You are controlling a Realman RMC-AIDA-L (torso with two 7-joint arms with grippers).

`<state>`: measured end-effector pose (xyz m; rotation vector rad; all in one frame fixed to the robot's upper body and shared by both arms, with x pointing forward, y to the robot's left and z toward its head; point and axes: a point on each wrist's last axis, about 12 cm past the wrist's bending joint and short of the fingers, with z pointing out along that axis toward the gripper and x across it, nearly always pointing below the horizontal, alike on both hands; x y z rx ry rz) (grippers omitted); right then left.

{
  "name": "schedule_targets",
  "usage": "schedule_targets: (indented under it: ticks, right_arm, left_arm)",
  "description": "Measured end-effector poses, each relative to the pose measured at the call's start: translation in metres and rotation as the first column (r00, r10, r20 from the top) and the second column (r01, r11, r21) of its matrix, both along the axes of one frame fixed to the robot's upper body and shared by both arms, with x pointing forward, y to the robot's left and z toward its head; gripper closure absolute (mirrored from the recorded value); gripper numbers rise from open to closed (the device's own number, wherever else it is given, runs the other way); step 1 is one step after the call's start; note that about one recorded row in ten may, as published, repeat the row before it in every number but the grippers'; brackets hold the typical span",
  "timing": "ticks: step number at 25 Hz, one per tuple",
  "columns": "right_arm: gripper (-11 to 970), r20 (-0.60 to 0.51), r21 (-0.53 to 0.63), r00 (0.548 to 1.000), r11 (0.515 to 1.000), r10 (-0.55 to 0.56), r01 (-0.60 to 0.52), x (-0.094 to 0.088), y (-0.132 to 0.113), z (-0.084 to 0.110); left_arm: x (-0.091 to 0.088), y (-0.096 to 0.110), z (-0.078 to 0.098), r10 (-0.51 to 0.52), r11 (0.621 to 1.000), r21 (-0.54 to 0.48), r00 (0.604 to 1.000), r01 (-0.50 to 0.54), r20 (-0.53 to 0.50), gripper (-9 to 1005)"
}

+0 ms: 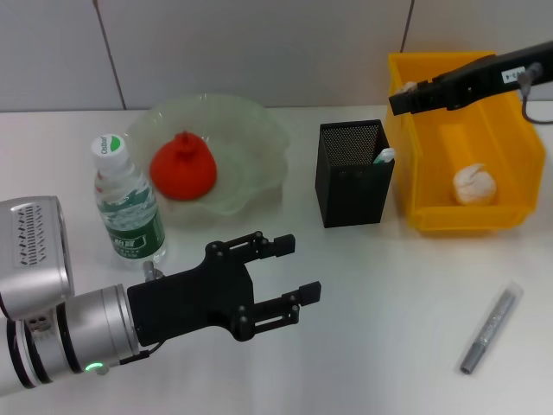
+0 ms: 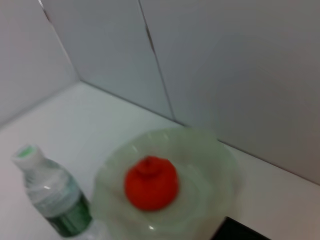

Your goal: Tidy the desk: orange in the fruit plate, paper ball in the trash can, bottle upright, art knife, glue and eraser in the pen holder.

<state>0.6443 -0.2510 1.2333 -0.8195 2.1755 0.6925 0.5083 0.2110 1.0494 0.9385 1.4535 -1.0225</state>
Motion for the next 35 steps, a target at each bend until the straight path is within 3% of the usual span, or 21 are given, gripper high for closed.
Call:
schedule_targets:
  ticks: [8,14,24,34,35]
  right_arm:
    - [544,-0.017,-0.178,1.000,0.984,0.018,-0.020,0.018,0.032,0.015]
    - [545,-0.013,-0.280,0.999,0.959,0.037,-0.039,0.026,0.059,-0.001]
    - [545,0.026,-0.333,0.998,0.942,0.063,-0.051,0.029,0.081,-0.021]
    - [545,0.034,-0.337,0.997,0.940,0.065,-0.050,0.029,0.084,-0.023]
    - [480,0.036,-0.336,0.997,0.941,0.065,-0.049,0.028,0.084,-0.024]
  left_arm:
    - [0.001,0.001,-0.001,0.017,1.000,-0.002,1.000,-0.017,-0.022,300]
    - [0.002,0.000,-0.001,0.021,1.000,0.001,0.999,-0.021,-0.038,301]
    - [0.003,0.001,-0.002,0.032,0.999,0.004,0.998,-0.032,-0.047,301]
    - [0.002,0.003,-0.003,0.040,0.999,0.005,0.997,-0.040,-0.059,301]
    - [0.002,0.003,-0.003,0.040,0.999,0.005,0.997,-0.040,-0.059,302]
